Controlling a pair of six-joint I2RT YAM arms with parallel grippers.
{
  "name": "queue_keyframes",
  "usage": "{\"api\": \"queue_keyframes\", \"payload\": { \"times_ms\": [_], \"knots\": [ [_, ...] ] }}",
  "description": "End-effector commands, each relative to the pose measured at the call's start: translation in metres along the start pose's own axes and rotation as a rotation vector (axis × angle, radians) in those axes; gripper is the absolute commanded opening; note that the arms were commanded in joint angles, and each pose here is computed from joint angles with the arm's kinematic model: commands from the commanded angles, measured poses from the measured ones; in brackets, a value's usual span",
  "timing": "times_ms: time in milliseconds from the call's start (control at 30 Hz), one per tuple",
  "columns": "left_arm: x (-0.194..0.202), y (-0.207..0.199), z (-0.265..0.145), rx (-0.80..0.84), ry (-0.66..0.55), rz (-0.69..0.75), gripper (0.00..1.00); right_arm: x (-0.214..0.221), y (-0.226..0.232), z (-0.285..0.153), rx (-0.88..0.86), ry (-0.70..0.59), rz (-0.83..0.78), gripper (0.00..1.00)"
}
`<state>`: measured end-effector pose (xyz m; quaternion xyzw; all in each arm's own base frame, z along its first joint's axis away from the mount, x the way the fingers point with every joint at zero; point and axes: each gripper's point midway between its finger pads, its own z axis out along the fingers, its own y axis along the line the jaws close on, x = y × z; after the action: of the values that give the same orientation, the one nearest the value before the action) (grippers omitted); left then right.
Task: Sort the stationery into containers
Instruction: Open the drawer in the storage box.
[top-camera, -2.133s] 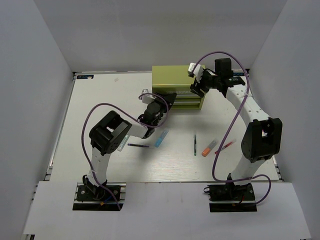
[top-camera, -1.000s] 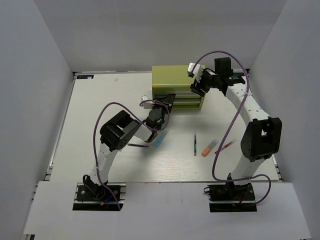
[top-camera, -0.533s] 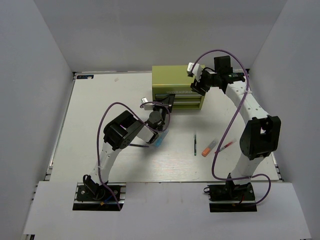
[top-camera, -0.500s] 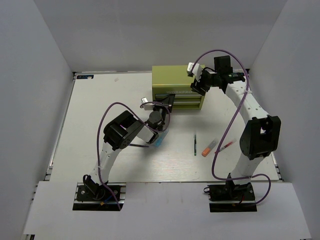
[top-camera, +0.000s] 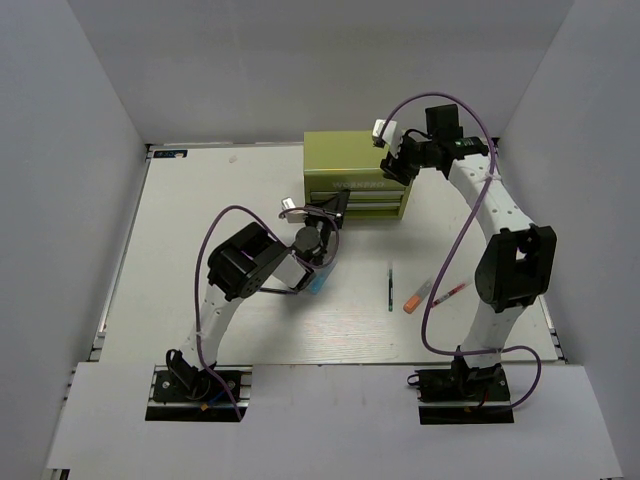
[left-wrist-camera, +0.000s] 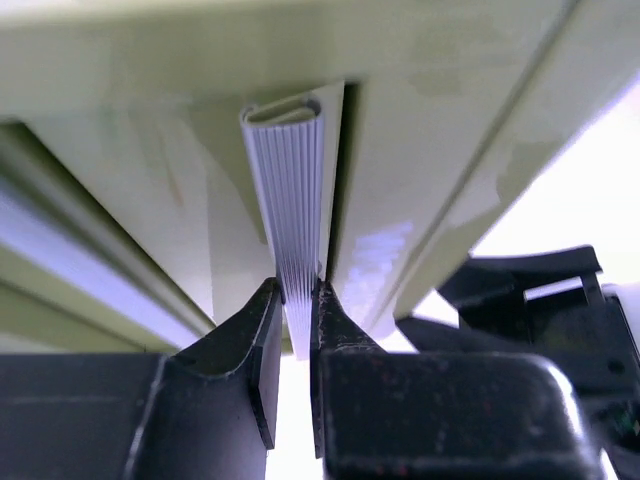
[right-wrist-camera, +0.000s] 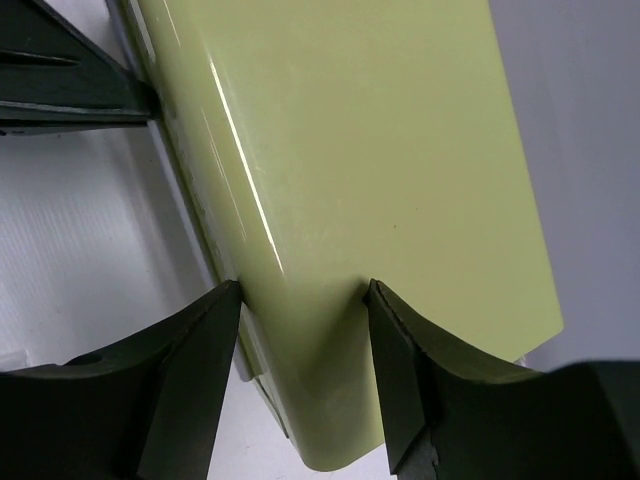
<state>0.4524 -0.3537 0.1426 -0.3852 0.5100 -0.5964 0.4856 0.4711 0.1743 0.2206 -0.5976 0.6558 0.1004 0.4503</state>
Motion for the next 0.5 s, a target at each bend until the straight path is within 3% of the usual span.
{"api": "queue_keyframes", "payload": {
  "times_ms": [0,467],
  "knots": [
    [-0.033,-0.007,-0.016,0.037,-0.100,0.018,0.00,0.016,0.005,0.007,-0.022,0.069,0.062,0.58],
    [-0.006,-0.018,-0.068,0.021,0.053,0.025,0.00,0.032,0.003,0.017,0.000,0.139,0.117,0.57]
  ]
}}
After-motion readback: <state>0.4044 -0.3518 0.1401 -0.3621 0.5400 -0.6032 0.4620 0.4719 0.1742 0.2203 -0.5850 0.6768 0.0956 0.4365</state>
